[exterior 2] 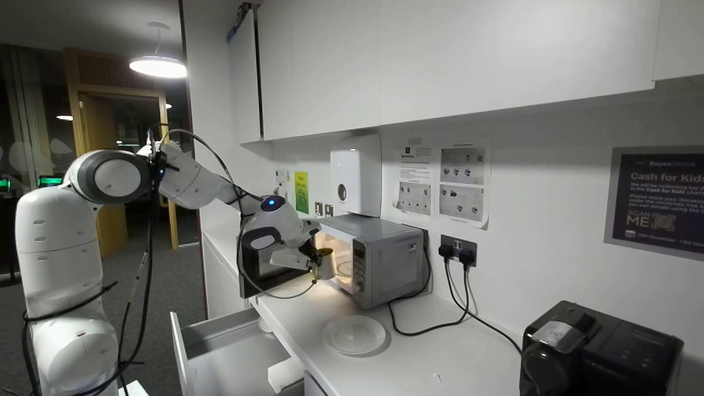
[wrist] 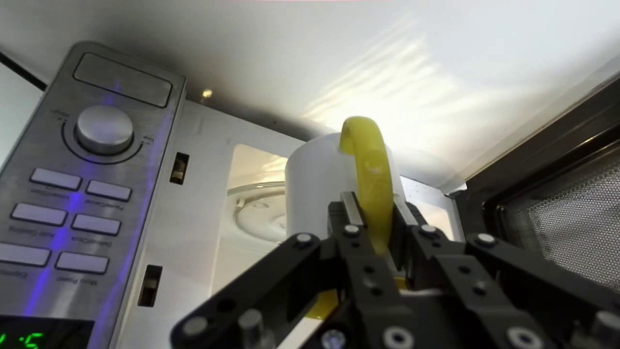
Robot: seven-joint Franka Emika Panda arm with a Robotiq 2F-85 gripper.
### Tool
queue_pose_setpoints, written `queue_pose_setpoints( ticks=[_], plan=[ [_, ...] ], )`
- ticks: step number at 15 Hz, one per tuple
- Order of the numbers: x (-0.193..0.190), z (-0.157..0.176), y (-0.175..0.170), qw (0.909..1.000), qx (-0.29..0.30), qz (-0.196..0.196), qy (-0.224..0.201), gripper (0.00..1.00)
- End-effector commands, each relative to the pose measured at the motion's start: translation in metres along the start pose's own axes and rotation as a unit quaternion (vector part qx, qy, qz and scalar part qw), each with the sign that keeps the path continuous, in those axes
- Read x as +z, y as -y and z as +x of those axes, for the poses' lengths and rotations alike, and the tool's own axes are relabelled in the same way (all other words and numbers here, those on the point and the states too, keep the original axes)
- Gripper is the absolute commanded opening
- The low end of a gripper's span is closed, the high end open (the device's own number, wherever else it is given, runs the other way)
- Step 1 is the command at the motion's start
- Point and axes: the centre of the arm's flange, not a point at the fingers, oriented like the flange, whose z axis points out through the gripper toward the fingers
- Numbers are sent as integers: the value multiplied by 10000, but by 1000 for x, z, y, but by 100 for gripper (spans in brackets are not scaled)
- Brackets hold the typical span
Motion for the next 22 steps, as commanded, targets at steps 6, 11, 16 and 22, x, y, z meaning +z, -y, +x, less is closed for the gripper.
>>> queue_pose_setpoints(
  ticks=[6, 11, 16, 22],
  plan=[
    [23, 38, -10, 9999, 29, -105, -90, 4],
    [39, 46, -10, 9997, 189, -108, -66, 4],
    [41, 52, -8, 9995, 274, -47, -124, 4],
    [49, 35, -8, 9998, 201, -25, 5, 18]
  ],
)
